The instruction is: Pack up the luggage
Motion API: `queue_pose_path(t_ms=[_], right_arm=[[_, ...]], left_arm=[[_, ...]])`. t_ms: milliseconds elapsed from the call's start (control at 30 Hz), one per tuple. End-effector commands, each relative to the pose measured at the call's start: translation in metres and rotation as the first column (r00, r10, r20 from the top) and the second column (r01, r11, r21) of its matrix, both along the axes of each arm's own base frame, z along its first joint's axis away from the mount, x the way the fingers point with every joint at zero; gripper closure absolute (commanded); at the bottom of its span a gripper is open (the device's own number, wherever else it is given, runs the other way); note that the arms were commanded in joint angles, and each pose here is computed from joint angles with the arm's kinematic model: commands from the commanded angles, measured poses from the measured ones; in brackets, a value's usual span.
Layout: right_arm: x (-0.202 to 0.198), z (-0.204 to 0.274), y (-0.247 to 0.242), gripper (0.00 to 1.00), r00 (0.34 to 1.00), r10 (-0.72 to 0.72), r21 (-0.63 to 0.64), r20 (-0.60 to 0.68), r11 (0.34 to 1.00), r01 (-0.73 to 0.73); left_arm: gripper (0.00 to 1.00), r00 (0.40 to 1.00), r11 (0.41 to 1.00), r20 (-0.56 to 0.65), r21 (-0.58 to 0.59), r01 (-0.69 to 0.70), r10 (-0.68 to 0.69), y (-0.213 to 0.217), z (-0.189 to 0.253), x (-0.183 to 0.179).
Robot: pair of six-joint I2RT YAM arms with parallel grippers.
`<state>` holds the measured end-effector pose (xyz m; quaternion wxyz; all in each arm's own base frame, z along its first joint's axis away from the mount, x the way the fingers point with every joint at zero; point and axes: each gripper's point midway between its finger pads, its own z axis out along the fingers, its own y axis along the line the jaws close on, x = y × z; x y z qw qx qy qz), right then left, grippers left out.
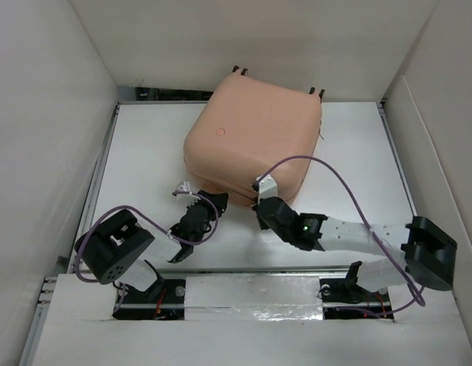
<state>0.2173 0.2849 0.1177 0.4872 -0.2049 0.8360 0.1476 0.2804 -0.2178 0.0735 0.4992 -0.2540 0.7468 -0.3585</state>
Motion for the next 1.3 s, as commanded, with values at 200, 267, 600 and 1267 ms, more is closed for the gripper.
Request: queue_pose_path(t_ms=[200, 267, 600, 1267], right_arm=[[-0.015, 0.137, 0.142, 1.0, 0.956, 0.251, 0.435, 0.155, 0.851, -0.294], [-0.011, 0.144, 0.147, 1.0, 0.954, 0.255, 0.448, 0.16, 0.842, -0.3], [-0.029, 0.139, 0.195, 1.0, 0.877, 0.456, 0.404, 0.153, 0.781, -0.477], [-0.065, 0.111, -0.033, 1.0, 0.986, 0.152, 0.415, 0.073, 0.894, -0.169]], left_arm=[[1.0, 0.928, 0.932, 0.133, -0.057, 0.358, -0.349, -0.081, 0.036, -0.041], [1.0, 0.918, 0.921, 0.152, -0.079, 0.381, -0.367, -0.082, 0.038, -0.046], [1.0, 0.835, 0.846, 0.222, -0.07, 0.529, -0.504, -0.114, 0.048, -0.066], [0.41, 0.813, 0.834, 0.185, 0.118, 0.539, -0.551, -0.076, 0.077, -0.12]])
